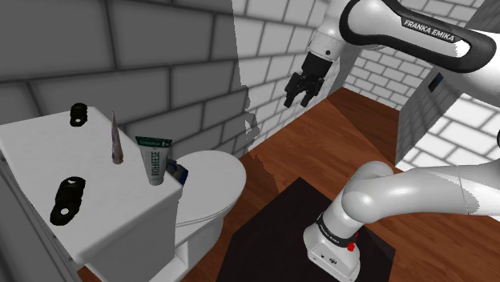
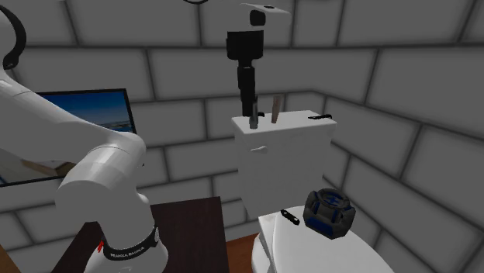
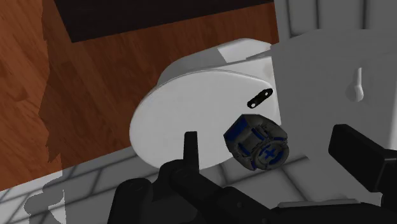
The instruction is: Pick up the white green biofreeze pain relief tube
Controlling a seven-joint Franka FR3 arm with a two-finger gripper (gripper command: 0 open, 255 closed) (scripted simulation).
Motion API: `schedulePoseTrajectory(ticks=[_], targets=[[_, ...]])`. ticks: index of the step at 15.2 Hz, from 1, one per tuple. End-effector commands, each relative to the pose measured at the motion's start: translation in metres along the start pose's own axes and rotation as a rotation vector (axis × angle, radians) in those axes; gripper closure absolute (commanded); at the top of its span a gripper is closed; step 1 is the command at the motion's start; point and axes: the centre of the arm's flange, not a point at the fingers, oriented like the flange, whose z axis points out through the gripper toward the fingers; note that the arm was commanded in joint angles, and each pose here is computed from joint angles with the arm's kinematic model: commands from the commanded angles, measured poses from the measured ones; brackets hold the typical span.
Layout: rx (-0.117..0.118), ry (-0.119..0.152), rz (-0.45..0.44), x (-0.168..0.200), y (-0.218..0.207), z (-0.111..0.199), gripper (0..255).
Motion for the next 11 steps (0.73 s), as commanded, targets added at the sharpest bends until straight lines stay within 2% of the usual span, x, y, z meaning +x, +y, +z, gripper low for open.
schedulePoseTrajectory(ticks=[1, 11], targets=[[0.0, 0.0, 0.0, 0.0, 0.0, 0.0, 0], [-0.014, -0.046, -0.248, 0.053, -0.123, 0.028, 0]])
